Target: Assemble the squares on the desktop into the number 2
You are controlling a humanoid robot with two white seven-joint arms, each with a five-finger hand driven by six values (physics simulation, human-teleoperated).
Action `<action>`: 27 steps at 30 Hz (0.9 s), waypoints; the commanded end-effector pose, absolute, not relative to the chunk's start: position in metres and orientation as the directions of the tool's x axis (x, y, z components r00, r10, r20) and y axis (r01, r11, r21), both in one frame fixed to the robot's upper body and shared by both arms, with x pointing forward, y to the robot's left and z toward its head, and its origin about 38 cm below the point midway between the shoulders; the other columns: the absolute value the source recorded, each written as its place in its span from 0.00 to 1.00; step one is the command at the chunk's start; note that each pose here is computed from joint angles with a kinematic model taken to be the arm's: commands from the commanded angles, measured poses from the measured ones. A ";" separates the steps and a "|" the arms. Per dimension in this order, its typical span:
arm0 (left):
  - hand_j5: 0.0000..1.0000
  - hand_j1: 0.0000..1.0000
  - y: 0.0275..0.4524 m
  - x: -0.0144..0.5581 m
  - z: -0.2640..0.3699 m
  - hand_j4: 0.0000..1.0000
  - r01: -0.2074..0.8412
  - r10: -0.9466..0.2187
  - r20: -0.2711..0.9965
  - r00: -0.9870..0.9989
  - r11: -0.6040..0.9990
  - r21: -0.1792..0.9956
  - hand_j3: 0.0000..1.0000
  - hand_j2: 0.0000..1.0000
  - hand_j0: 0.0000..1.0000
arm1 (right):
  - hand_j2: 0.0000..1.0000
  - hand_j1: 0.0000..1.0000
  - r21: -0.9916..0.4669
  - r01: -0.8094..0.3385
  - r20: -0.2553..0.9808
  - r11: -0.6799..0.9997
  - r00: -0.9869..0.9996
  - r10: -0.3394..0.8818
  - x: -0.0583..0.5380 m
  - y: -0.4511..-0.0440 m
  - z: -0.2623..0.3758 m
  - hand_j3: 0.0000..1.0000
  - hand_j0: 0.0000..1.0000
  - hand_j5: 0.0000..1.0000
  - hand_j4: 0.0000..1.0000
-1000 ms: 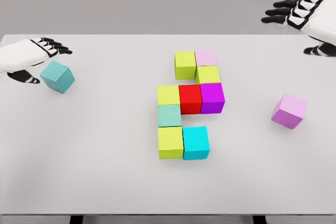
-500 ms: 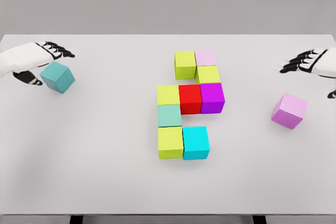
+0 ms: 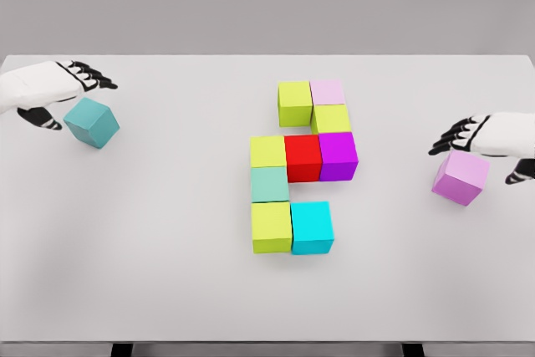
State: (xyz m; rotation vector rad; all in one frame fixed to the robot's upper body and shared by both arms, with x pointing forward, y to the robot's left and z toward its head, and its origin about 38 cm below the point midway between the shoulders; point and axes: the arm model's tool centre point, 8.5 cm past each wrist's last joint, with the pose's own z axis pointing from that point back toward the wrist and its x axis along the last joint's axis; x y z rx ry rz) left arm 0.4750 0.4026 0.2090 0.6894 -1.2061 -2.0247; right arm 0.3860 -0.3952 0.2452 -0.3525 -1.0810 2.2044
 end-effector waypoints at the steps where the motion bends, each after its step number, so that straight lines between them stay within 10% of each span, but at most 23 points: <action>1: 1.00 1.00 0.405 0.472 0.203 1.00 0.296 -0.765 -0.097 -0.636 -0.359 0.885 1.00 1.00 1.00 | 0.99 0.99 -0.770 -0.442 0.039 -0.460 -0.752 0.658 0.390 -0.394 0.237 0.99 0.99 0.99 0.99; 27: 1.00 1.00 0.384 0.484 0.193 1.00 0.288 -0.723 -0.160 -0.672 -0.454 0.843 1.00 1.00 1.00 | 0.97 0.97 -0.700 -0.420 -0.040 -0.577 -0.784 0.619 0.409 -0.383 0.200 0.97 0.97 0.97 0.97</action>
